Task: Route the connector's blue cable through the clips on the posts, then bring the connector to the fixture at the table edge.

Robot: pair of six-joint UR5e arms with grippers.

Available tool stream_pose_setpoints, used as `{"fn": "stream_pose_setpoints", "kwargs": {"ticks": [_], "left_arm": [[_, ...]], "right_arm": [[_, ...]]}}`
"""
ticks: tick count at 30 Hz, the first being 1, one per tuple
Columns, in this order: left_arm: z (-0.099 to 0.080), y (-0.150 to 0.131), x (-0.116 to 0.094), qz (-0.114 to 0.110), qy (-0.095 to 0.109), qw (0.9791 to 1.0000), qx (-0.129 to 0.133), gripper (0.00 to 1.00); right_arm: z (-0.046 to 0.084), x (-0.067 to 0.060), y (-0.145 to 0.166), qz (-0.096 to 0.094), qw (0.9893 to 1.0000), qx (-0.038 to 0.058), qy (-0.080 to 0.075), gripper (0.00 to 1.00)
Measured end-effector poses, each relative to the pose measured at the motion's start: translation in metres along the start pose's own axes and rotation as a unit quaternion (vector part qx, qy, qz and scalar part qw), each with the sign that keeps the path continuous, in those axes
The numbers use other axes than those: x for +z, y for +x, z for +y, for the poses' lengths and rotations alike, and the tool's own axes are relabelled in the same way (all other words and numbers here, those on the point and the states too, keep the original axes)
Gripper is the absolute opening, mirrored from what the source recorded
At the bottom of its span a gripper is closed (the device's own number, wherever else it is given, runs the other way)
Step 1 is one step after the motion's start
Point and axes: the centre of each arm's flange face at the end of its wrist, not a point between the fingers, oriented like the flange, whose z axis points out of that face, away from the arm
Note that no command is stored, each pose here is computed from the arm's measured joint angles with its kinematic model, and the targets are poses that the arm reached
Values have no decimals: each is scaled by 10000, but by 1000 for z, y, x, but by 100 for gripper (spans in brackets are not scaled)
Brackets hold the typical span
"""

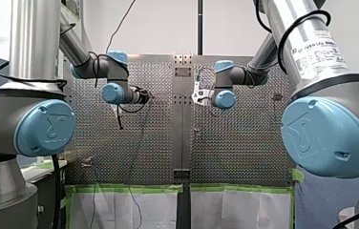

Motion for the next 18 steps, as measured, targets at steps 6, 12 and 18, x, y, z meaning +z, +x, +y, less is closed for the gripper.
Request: {"fn": "stream_pose_setpoints", "kwargs": {"ticks": [6, 12, 18], "left_arm": [[-5, -2, 4, -85, 295, 9994, 158, 87], [-5, -1, 4, -39, 365, 9989, 303, 100], [-3, -1, 2, 4, 262, 9989, 400, 100]], "right_arm": [[0, -1, -1, -31, 10000, 7, -5, 0], [0, -1, -1, -40, 10000, 8, -6, 0], [1, -1, -1, -42, 10000, 7, -6, 0]]}}
